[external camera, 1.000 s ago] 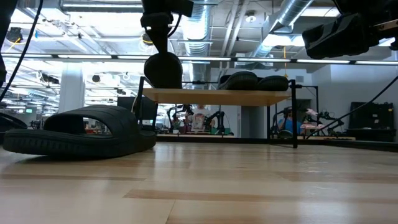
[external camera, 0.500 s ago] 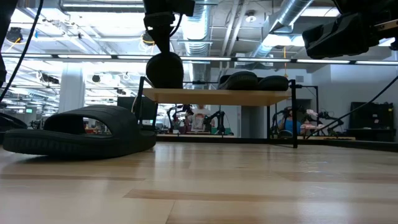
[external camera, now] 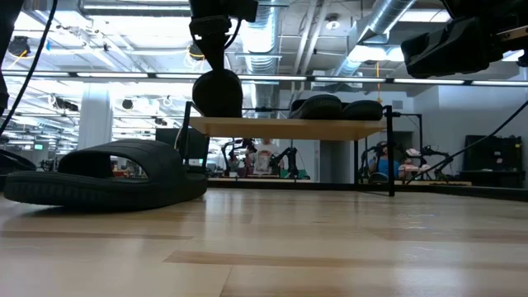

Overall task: Pick and place slides into the shelf
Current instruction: Put the left black slide on the shelf

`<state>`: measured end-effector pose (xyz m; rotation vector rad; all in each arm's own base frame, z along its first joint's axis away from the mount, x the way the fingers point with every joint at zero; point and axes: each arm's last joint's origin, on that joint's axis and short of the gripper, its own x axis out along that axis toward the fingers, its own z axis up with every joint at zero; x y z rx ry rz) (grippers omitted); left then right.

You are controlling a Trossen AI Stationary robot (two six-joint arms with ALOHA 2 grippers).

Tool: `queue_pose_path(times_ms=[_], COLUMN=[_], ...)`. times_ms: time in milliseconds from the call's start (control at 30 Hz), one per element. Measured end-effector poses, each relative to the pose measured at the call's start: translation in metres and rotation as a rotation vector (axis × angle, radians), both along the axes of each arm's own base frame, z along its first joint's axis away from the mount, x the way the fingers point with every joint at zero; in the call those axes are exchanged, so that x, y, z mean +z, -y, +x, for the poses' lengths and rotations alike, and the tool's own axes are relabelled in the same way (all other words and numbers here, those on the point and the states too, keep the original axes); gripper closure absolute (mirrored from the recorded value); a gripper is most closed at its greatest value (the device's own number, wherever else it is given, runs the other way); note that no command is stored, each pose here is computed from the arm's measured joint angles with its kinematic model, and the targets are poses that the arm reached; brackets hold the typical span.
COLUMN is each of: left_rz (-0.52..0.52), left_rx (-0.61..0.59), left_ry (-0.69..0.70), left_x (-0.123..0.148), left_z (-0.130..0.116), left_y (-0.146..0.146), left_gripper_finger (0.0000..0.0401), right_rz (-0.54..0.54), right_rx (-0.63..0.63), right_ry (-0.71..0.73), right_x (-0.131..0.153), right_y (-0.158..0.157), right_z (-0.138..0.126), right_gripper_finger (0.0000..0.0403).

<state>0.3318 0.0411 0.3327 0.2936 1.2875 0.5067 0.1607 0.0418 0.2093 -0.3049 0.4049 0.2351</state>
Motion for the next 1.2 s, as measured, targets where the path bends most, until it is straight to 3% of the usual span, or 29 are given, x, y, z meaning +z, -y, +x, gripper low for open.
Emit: queue_pose_path(times_ms=[467, 833, 1200], left_rz=[-0.028, -0.052, -0.054], left_rx=[0.009, 0.041, 0.058], left_ry=[0.007, -0.134, -0.129], left_x=[-0.001, -0.048, -0.055], left_z=[0.0, -0.008, -0.009], left_y=[0.001, -0.007, -0.011], left_gripper_finger=[0.0401, 0.0396, 0.0394], right_rz=[0.007, 0.007, 0.007], right_rx=[-0.004, -0.003, -0.003], right_ry=[-0.001, -0.001, -0.001], right_x=[0.0, 0.0, 0.0], right_y=[0.0, 0.0, 0.0], right_z=[0.0, 0.0, 0.0], right_gripper_finger=[0.0403, 0.0403, 0.0403])
